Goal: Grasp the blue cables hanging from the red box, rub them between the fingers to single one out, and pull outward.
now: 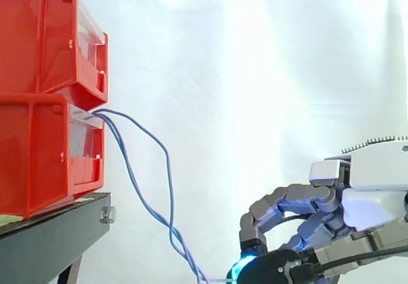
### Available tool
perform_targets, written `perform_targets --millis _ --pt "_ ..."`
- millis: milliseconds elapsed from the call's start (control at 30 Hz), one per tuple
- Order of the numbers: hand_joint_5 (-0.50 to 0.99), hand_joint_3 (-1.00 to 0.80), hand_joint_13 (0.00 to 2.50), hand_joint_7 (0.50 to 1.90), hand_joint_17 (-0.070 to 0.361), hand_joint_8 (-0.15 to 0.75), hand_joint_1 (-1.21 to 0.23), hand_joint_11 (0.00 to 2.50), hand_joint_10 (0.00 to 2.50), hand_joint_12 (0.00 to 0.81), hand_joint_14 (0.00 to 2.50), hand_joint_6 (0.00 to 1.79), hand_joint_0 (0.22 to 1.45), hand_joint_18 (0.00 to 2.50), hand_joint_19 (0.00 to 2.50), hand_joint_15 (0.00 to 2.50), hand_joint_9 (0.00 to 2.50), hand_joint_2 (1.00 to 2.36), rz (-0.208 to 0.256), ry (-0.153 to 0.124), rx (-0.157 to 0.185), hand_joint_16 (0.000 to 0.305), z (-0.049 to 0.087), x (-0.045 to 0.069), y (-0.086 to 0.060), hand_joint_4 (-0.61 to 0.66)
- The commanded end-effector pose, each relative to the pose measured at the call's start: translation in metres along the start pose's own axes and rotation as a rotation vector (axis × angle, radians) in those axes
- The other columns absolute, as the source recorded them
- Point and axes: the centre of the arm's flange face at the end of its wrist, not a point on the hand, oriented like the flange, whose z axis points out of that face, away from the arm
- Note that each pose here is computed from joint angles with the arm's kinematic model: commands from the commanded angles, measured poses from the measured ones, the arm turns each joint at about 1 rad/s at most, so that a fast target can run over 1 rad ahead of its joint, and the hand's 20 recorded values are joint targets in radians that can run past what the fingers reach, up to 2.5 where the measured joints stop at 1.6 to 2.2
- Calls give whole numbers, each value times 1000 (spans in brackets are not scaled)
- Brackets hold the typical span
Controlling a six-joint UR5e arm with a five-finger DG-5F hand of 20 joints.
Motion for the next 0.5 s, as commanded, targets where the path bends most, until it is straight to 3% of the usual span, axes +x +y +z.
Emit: perform_targets --millis 0,467 --pt "-64 41 769 1230 118 260 -870 237 7 374 15 878 613 802 433 424 772 1004 0 1 0 53 0 0 0 -72" --pt "-64 39 773 1231 118 259 -871 240 7 371 17 877 613 794 435 438 779 1005 0 0 1 52 0 0 0 -69"
